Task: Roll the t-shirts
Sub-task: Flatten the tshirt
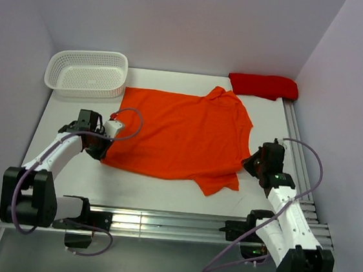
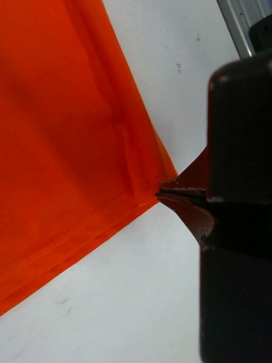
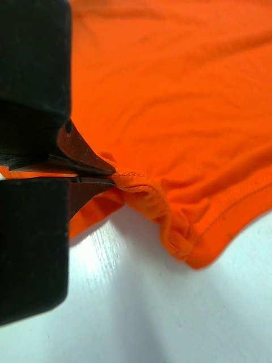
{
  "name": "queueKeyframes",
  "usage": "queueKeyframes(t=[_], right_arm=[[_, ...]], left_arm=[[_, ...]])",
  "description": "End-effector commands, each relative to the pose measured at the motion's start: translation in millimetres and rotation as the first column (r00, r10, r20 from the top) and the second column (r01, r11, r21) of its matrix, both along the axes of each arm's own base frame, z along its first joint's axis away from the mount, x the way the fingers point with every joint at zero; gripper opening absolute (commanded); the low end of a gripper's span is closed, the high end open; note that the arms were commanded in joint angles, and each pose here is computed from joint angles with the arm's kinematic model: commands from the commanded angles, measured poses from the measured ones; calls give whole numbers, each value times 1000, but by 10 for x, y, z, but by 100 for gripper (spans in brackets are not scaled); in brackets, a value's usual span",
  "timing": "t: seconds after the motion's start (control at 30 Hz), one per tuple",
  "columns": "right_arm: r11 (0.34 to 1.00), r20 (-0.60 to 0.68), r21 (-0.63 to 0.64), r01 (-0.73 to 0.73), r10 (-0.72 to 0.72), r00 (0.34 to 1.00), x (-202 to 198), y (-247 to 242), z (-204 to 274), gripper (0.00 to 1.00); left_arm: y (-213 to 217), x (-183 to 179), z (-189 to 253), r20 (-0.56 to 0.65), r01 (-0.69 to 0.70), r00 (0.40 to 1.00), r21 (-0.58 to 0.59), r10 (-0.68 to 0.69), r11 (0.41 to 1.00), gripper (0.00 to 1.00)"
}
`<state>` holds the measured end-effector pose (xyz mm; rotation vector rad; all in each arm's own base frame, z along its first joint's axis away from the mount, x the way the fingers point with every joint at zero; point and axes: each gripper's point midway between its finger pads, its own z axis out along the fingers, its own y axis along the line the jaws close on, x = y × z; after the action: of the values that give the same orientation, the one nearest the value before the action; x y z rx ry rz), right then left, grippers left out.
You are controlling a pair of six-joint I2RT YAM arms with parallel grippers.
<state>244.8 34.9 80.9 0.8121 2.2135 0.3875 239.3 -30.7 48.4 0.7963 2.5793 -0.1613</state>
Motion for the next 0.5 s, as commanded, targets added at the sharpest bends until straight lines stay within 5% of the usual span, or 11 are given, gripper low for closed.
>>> queueKeyframes(t=[0.0, 0.27, 0.47], right_arm=[[998, 30, -64, 19, -17, 999, 218, -100, 170, 0], [991, -58, -133, -6, -2, 998, 729, -172, 203, 9], [991, -53, -134, -28, 21, 998, 837, -148, 304, 52]], left_arm=[[-67, 317, 228, 67, 11, 998, -35, -9, 999, 0], [-138, 784, 411, 69, -18, 997, -72, 23, 997, 0], [-153, 915, 319, 43, -34, 998, -76, 37, 997, 0]])
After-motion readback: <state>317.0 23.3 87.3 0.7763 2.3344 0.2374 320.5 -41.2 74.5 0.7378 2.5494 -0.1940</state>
